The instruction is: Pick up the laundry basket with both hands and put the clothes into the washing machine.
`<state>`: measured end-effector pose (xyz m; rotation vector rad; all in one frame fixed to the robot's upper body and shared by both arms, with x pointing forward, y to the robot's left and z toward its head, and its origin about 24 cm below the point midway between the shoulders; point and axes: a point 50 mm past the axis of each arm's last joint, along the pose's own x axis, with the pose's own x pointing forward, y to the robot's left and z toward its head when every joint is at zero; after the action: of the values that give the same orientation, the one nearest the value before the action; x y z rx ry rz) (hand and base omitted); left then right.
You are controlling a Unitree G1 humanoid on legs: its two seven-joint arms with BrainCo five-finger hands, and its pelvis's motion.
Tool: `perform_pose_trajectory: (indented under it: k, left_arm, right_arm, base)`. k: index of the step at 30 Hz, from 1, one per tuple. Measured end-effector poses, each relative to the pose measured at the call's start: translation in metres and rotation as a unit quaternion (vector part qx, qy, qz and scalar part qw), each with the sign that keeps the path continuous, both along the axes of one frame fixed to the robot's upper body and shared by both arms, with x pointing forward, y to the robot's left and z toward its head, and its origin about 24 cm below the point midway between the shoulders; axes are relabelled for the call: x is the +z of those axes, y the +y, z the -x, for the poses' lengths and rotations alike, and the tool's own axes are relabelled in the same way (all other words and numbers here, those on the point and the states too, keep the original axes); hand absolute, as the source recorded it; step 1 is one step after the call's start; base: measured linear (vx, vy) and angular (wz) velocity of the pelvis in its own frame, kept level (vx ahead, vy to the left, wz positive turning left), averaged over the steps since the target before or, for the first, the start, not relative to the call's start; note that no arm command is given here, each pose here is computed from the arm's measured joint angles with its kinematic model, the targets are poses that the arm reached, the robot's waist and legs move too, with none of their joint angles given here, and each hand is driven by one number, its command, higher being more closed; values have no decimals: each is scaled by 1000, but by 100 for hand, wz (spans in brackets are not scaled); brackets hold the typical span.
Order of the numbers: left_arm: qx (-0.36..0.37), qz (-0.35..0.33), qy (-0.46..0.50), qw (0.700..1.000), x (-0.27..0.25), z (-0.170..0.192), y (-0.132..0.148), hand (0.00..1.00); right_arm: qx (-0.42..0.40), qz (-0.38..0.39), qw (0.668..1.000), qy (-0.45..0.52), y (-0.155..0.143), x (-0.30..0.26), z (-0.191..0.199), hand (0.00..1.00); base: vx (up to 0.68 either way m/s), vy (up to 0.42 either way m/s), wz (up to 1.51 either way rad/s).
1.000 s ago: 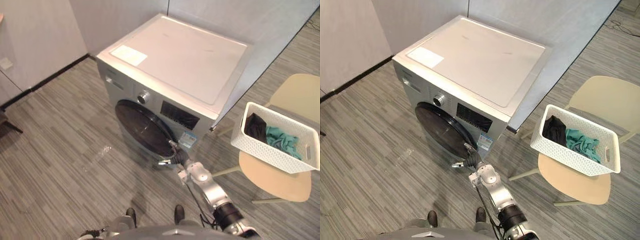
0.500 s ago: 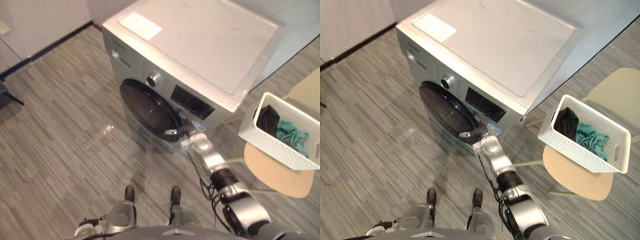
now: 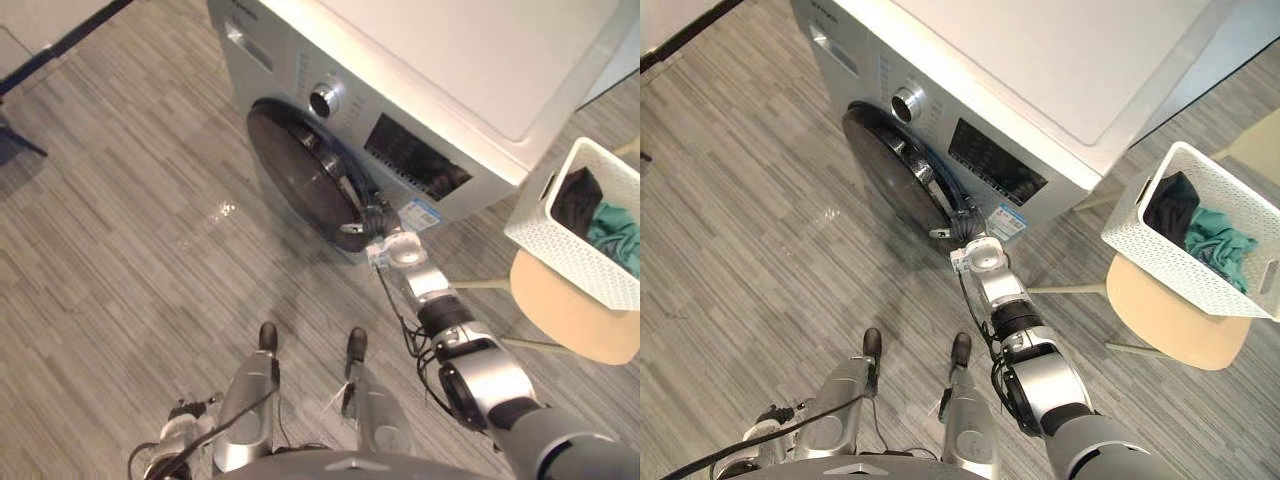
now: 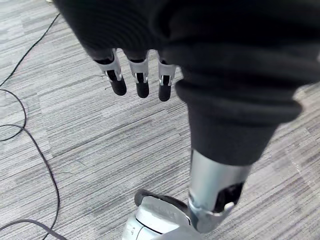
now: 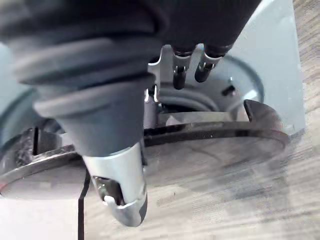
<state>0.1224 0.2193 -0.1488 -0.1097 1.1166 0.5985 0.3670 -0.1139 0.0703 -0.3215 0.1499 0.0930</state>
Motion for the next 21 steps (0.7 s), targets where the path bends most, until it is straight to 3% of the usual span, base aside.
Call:
perform_pose_trajectory:
  k: [5, 7, 10, 15, 21]
  left_arm:
    - [14, 0, 2, 1000, 0, 1, 0, 0]
    - [26, 4, 7, 1000, -1, 3, 0, 0]
    - [31, 8, 13, 999, -2, 5, -1, 0]
    - [45, 7, 33, 998, -5, 18, 2, 0]
    - [36, -7, 61, 997, -7, 31, 9, 0]
  right_arm:
    - [134, 1, 987, 83, 69, -55, 50, 0]
    - [244, -15, 960, 134, 112, -80, 91, 0]
    - [357, -18, 922, 146, 155, -79, 121, 0]
    - [395, -59, 906, 143, 161, -73, 137, 0]
    - [321, -92, 927, 173, 124, -90, 130, 0]
  base:
    - [21, -38, 7]
    - [99, -38, 21]
    - [68, -20, 20]
    - [11, 9, 5]
    - [-23, 7, -8]
